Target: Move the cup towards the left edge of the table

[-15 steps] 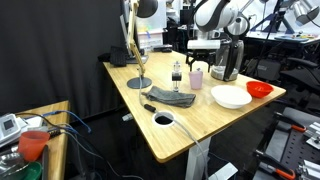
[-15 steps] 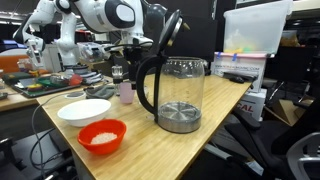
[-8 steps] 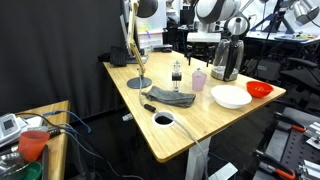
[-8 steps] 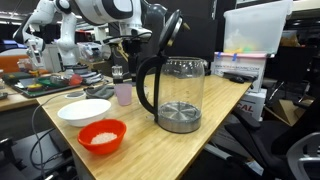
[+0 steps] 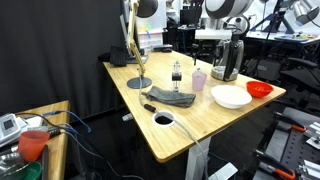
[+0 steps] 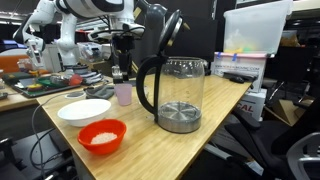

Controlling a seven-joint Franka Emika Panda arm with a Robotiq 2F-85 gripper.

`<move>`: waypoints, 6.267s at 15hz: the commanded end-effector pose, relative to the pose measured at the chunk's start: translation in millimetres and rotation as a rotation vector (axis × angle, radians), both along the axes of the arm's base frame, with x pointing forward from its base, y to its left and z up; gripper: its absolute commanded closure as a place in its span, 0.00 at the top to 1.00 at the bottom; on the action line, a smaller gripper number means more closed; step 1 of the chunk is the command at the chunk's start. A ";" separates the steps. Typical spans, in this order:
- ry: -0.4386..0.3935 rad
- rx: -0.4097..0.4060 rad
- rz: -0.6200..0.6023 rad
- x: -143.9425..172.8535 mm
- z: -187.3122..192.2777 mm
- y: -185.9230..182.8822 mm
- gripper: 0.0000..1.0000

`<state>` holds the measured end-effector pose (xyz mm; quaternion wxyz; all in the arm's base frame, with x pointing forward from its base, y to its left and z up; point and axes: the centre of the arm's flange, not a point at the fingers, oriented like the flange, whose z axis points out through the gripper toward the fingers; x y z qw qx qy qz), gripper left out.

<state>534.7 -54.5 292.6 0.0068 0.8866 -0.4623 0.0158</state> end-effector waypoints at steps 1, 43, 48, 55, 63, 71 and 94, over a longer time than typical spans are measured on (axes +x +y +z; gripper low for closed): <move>0.028 0.029 0.028 -19.9 0.7 0.3 1.00; 0.030 0.088 0.548 -52.7 50.8 50.3 0.01; 0.037 0.113 0.847 -70.1 41.9 97.6 0.01; 0.053 0.137 0.935 -75.2 31.7 127.4 0.05; 0.067 0.167 0.928 -83.9 12.9 138.0 0.01; 0.098 0.311 0.921 -101.0 -28.7 178.0 0.01; -0.002 0.258 0.966 -95.2 -4.1 190.0 1.00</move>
